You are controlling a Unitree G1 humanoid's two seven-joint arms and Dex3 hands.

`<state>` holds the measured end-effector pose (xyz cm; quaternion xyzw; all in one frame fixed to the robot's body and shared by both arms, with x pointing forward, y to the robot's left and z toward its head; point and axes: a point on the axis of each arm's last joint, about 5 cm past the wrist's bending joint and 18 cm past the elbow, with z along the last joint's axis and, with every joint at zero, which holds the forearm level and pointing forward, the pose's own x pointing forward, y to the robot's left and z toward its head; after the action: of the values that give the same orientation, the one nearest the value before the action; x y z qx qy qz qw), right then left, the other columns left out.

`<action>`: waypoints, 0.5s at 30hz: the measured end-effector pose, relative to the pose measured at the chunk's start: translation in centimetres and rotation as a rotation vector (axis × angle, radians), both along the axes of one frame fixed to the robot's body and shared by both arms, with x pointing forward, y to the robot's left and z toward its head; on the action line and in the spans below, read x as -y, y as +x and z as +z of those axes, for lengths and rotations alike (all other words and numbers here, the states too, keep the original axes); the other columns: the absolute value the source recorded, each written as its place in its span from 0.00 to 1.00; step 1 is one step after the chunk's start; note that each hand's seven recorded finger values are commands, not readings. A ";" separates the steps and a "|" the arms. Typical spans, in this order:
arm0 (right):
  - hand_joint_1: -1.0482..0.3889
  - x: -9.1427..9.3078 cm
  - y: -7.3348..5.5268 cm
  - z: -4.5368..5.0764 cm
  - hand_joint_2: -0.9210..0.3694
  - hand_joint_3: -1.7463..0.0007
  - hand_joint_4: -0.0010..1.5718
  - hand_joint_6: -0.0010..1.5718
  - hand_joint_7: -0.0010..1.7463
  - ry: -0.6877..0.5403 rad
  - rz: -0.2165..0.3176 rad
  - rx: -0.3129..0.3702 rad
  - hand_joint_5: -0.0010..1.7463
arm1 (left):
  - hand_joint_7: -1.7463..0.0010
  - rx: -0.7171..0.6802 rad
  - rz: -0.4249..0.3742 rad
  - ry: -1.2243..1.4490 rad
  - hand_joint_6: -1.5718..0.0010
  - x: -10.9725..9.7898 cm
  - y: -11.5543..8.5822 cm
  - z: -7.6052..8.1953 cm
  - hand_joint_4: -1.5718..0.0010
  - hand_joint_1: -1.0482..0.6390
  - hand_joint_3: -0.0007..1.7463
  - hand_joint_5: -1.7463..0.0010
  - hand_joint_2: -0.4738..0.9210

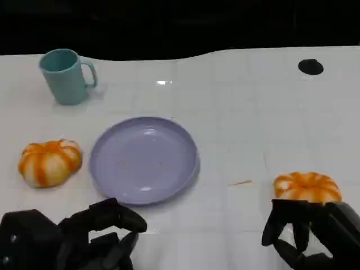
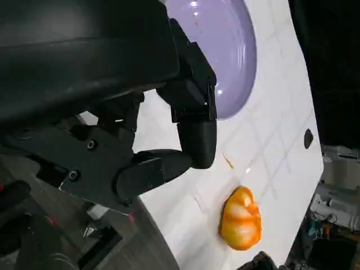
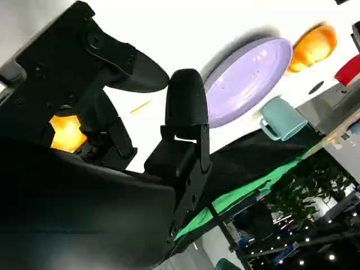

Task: Grasp the bread from the table and place it into the plate.

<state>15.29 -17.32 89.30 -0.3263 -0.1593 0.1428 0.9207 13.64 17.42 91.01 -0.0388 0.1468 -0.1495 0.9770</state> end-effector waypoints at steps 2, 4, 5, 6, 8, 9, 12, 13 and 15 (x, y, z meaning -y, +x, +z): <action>0.58 0.0 0.0 0.00 0.46 0.29 0.57 0.55 0.76 0.000 0.000 0.000 1.00 | 0.25 0.000 0.000 0.000 0.60 0.0 0.0 0.0 0.56 0.46 0.47 0.00 0.86; 0.58 0.0 0.0 0.01 0.46 0.29 0.57 0.54 0.76 0.000 -0.001 0.000 1.00 | 0.26 0.000 0.000 -0.001 0.60 0.0 0.0 0.0 0.56 0.45 0.46 0.00 0.86; 0.58 0.0 0.0 0.02 0.46 0.29 0.57 0.54 0.76 -0.001 -0.001 0.000 1.00 | 0.26 0.000 0.001 0.000 0.60 0.0 0.0 0.0 0.56 0.45 0.46 0.00 0.86; 0.58 0.0 0.0 0.02 0.46 0.29 0.57 0.54 0.75 -0.003 -0.002 -0.001 1.00 | 0.26 0.000 0.001 0.000 0.60 0.0 0.0 0.0 0.56 0.45 0.46 0.00 0.86; 0.58 0.0 0.0 0.02 0.46 0.29 0.57 0.55 0.75 -0.005 -0.001 0.000 0.99 | 0.26 0.000 0.000 0.002 0.60 0.0 0.0 0.0 0.56 0.45 0.46 0.00 0.86; 0.58 0.0 0.0 0.02 0.46 0.29 0.57 0.55 0.75 -0.006 -0.001 0.000 0.99 | 0.26 0.001 0.000 0.002 0.60 0.0 0.0 0.0 0.56 0.45 0.46 0.00 0.86; 0.59 0.0 0.0 0.02 0.46 0.29 0.57 0.55 0.75 -0.007 -0.001 0.000 0.99 | 0.26 0.001 0.000 0.002 0.60 0.0 0.0 0.0 0.57 0.46 0.46 0.00 0.87; 0.59 0.0 0.0 0.02 0.46 0.30 0.57 0.55 0.75 -0.007 -0.001 0.000 1.00 | 0.26 0.001 0.000 0.002 0.60 0.0 0.0 0.0 0.57 0.45 0.46 0.00 0.87; 0.59 0.0 0.0 0.02 0.46 0.30 0.57 0.55 0.75 -0.007 -0.001 0.000 1.00 | 0.25 0.001 0.000 0.002 0.60 0.0 0.0 0.0 0.57 0.45 0.46 0.00 0.87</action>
<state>15.30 -17.32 89.32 -0.3298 -0.1585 0.1429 0.9196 13.66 17.44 91.02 -0.0378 0.1466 -0.1495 0.9771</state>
